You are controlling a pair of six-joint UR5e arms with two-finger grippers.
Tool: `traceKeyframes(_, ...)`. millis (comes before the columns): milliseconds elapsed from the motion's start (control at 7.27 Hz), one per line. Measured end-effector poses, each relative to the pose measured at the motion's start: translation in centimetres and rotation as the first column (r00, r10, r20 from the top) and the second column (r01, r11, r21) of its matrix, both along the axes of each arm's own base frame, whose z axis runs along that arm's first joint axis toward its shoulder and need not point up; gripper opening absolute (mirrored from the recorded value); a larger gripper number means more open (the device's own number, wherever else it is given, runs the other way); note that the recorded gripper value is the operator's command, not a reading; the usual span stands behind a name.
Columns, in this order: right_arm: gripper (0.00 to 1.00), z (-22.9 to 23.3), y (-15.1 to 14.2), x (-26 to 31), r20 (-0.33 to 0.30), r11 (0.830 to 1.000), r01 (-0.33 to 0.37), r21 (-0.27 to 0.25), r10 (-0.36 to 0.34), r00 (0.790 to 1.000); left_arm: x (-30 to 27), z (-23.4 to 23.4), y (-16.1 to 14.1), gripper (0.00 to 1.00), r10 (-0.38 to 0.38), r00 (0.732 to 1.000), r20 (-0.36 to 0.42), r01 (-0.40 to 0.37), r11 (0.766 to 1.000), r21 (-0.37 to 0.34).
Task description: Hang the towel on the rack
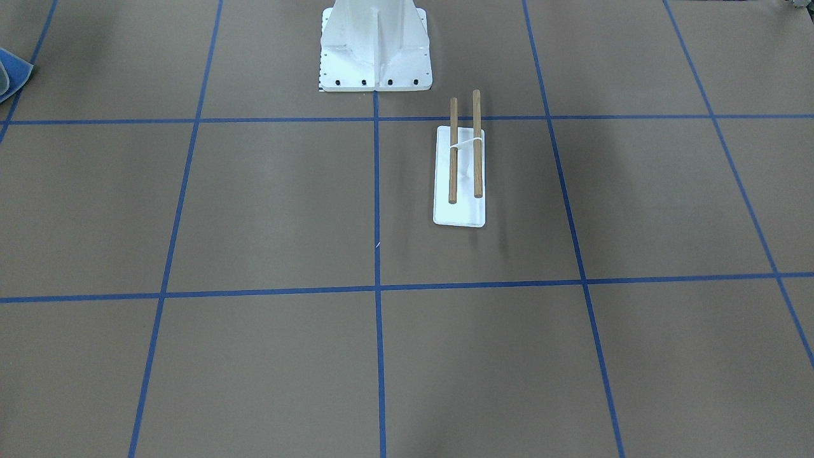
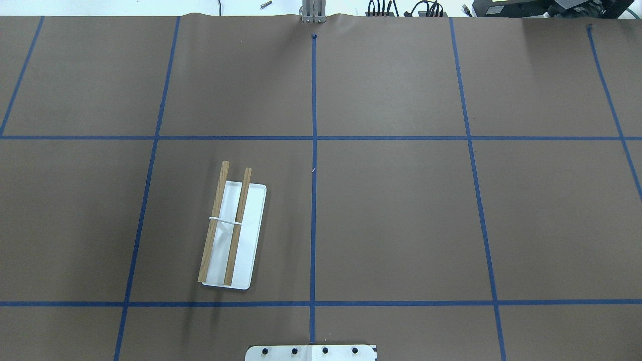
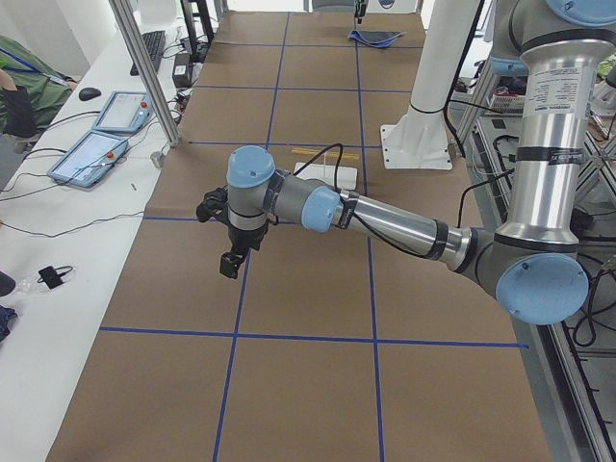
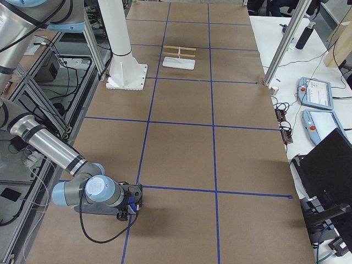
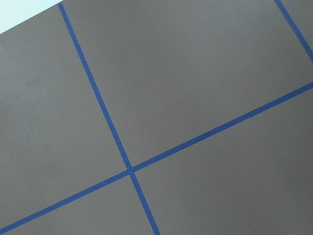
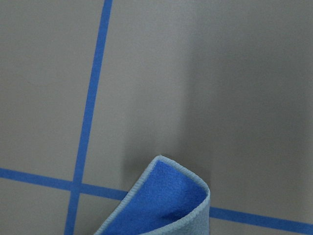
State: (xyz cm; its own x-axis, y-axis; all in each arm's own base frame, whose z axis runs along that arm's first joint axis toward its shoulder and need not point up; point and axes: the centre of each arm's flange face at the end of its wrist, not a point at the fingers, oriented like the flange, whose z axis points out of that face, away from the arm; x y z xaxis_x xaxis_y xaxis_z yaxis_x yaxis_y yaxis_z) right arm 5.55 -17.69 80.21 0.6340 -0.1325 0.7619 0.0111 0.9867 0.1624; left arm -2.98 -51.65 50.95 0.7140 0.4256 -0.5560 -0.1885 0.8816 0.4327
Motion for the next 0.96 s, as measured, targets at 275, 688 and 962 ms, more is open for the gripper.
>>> traceKeyframes(275, 0.90, 0.3, -0.4, -0.1, 0.011, 1.000, 0.000, -0.003, 0.000, 1.000, 0.0, 0.1, 0.0, 0.99, 0.001, 1.000, 0.000, -0.001, 1.000, 0.004)
traceKeyframes(688, 0.91, 0.1, -4.1, -0.7, -0.040, 0.998, -0.037, -0.043, 0.035, 0.999, 0.0, 0.1, 0.0, 0.99, 0.001, 1.000, 0.000, -0.001, 1.000, 0.003)
traceKeyframes(962, 0.90, 0.7, -4.5, -1.6, -0.054, 0.997, -0.025, -0.076, 0.021, 0.998, 0.0, 0.0, 0.0, 0.99, 0.000, 1.000, 0.000, 0.000, 1.000, 0.006)
